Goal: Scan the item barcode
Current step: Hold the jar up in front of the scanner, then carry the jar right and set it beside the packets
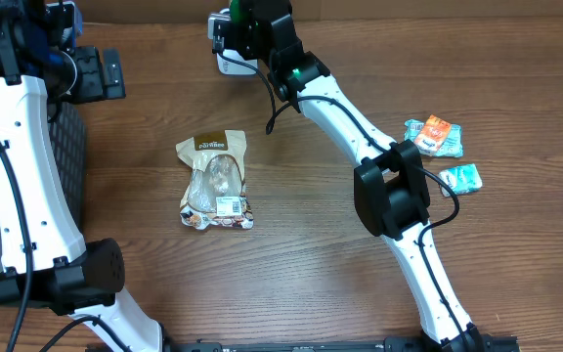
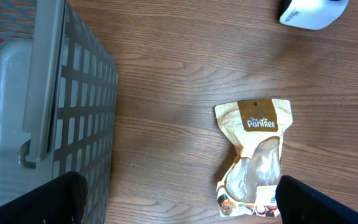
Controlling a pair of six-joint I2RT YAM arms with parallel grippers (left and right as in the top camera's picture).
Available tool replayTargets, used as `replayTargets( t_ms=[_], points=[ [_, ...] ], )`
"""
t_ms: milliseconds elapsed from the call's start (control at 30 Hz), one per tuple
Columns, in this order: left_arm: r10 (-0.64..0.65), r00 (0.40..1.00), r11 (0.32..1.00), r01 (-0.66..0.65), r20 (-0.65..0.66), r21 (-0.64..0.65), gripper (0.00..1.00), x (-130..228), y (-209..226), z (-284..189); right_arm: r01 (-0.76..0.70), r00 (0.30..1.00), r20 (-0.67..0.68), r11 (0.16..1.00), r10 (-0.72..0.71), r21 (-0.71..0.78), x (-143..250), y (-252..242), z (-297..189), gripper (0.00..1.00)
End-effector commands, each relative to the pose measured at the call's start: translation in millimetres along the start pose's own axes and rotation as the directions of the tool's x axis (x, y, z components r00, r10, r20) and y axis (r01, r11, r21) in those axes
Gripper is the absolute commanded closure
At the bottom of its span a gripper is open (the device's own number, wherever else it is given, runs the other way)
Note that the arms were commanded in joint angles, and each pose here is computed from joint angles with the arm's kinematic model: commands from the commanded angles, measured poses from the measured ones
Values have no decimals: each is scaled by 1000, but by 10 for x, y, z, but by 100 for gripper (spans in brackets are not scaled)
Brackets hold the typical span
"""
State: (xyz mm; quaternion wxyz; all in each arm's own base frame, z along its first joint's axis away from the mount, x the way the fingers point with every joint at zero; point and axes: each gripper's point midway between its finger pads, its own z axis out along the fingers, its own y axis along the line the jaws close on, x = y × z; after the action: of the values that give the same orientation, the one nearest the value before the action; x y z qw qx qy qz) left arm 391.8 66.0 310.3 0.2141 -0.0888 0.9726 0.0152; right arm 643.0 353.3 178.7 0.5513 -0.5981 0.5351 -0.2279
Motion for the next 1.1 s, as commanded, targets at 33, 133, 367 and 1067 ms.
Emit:
replayTargets(
  t_ms=[33,133,367,1067],
  points=[
    [16,1000,1000,-16,-3,-7,0,-1,19,13,6,1000,4,999,-6,34,-31,-140,-28,56],
    [16,1000,1000,-16,-2,-7,1,-2,19,13,5,1000,5,999,-6,33,-32,-136,-28,55],
    [17,1000,1000,-17,-2,-7,0,-2,17,13,-221,975,41,974,219,53,-148,-404,-176,53],
    [16,1000,1000,-16,-2,-8,0,-2,19,13,-969,235,-496,239,836,-55,-250,-514,-2273,59]
  ],
)
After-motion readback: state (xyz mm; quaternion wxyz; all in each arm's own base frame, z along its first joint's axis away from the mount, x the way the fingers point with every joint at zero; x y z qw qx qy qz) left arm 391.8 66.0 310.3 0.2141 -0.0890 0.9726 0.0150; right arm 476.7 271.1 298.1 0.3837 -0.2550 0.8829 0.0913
